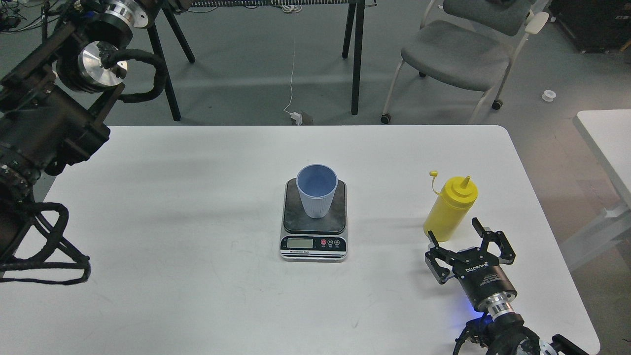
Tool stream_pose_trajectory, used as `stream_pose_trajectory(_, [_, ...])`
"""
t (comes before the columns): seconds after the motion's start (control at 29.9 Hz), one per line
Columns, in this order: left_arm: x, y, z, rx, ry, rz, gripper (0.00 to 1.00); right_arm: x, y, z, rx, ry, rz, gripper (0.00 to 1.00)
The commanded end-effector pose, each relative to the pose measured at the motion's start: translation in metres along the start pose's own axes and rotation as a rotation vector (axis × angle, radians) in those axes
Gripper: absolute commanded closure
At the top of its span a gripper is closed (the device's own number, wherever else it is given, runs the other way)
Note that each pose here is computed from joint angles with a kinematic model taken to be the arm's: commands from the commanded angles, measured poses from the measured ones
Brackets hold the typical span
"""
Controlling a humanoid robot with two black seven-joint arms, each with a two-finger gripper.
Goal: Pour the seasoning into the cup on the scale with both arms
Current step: 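Reach the right gripper to the yellow squeeze bottle and grasp it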
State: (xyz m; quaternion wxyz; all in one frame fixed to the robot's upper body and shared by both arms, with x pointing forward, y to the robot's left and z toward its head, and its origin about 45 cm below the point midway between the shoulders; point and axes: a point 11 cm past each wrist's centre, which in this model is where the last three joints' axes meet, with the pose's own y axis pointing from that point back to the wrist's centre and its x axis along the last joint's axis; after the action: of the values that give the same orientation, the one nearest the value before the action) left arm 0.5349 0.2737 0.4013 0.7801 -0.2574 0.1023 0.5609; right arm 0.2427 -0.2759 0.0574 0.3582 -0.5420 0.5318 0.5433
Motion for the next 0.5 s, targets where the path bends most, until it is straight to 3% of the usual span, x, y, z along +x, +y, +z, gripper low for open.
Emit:
stream_pose_trajectory(0.0, [0.001, 0.000, 0.000, 0.000, -0.003, 0.001, 0.00, 0.000, -0.006, 0.008, 0.004, -0.021, -0.003, 0.01])
stream_pose_trajectory(0.47, [0.005, 0.004, -0.007, 0.015, -0.010, 0.010, 0.00, -0.005, -0.020, -0.018, 0.092, -0.016, -0.020, 0.01])
